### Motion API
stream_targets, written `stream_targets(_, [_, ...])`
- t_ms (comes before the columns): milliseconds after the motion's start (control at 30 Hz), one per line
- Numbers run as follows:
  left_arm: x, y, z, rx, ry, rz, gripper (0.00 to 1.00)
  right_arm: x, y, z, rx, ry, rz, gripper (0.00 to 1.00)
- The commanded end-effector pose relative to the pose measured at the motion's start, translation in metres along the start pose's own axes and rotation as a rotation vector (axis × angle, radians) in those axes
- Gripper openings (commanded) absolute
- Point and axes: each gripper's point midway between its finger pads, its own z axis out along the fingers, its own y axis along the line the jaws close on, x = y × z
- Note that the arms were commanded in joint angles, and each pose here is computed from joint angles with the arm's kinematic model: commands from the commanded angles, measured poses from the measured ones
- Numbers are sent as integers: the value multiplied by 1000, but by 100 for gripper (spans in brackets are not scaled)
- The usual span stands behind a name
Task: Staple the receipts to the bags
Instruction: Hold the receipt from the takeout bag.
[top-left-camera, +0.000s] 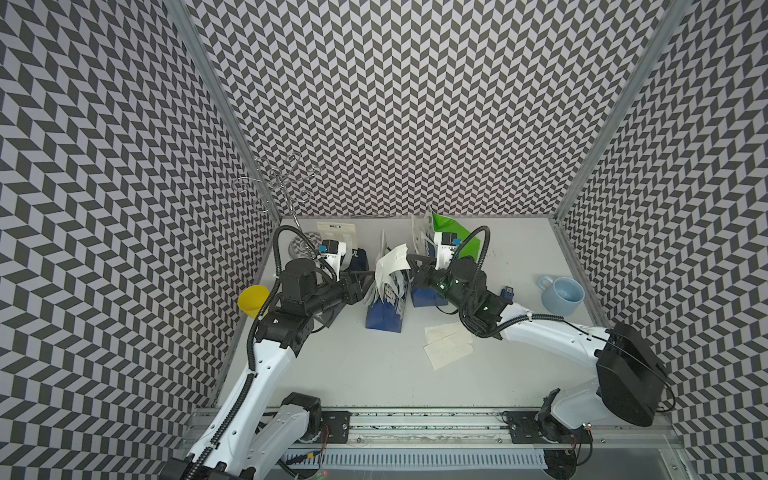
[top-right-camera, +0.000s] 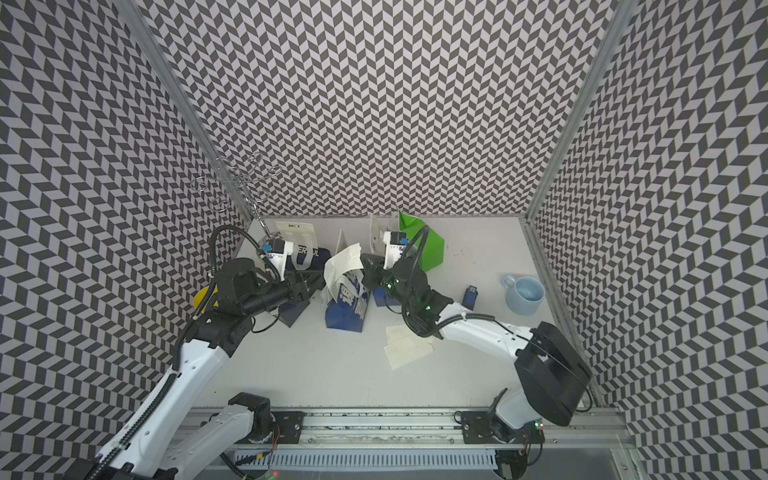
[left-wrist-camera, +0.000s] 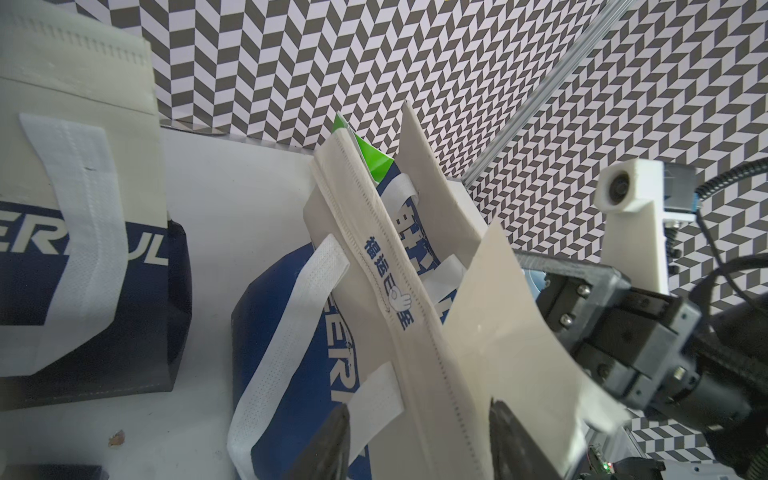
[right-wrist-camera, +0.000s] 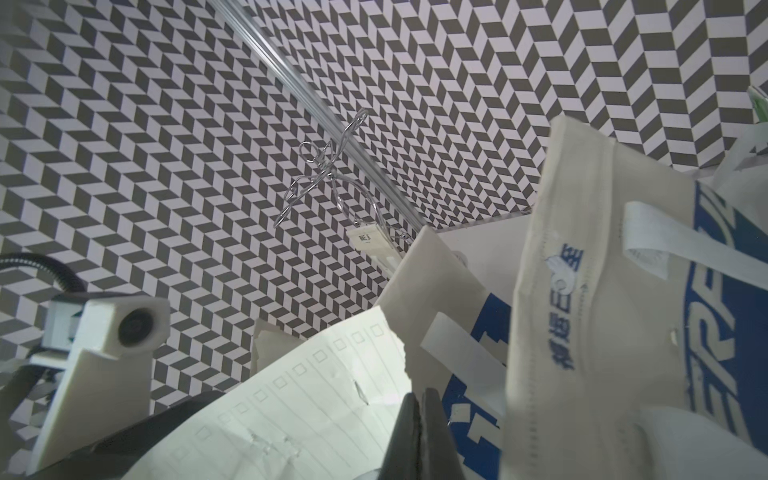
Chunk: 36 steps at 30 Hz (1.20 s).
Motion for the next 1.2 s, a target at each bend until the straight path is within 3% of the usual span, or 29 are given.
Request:
stream_targets(0, [-10,-11,-5,27,-14,19,60,-5,4,3,-67,-5,89,0])
stream_targets(233, [-7,-16,-7,48,5,67,71,17,0,8,-78,90,145,0])
stream_targets(667, [-19,-12,-1,30,-41,61,72,23,-4,7,-60,127,134,0])
stream_targets(900, [-9,-20,2,61,-6,64,76,22,-5,8,-44,122,131,0])
stream_targets(1167, [5,-12,3,-54,8,92,85,22,-6,6,-39,119,135,0])
